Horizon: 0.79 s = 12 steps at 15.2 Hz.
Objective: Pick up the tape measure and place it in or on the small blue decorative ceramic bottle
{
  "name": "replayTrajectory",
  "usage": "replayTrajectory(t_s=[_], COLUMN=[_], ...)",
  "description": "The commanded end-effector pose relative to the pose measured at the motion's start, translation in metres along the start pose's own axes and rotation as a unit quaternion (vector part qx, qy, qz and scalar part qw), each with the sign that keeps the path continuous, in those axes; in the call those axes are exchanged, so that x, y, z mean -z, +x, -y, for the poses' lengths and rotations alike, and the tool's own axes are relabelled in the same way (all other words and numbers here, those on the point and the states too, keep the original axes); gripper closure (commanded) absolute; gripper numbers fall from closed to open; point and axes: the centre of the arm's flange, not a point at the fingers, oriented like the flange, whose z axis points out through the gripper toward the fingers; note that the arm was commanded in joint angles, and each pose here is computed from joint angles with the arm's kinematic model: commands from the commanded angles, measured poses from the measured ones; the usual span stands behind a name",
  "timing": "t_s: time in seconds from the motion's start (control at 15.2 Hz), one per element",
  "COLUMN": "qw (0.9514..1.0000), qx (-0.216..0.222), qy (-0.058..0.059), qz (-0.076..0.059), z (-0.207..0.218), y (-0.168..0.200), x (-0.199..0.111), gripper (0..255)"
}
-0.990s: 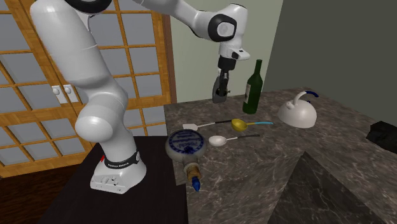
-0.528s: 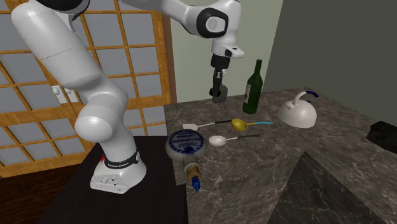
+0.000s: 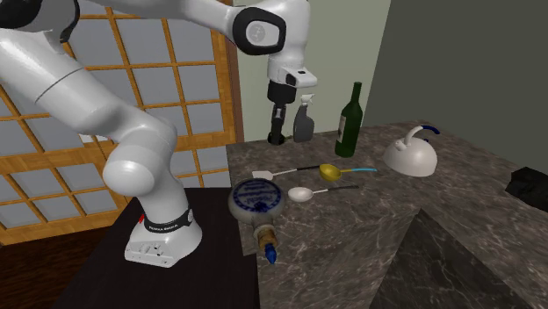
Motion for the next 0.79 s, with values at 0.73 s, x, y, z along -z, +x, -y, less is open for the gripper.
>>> replayTrajectory(t_s=[0.73], qw=[1.0], qx=[0.001], qy=[0.0], qz=[0.0], z=[-0.097], y=[-0.072], x=[-0.03], gripper=[255])
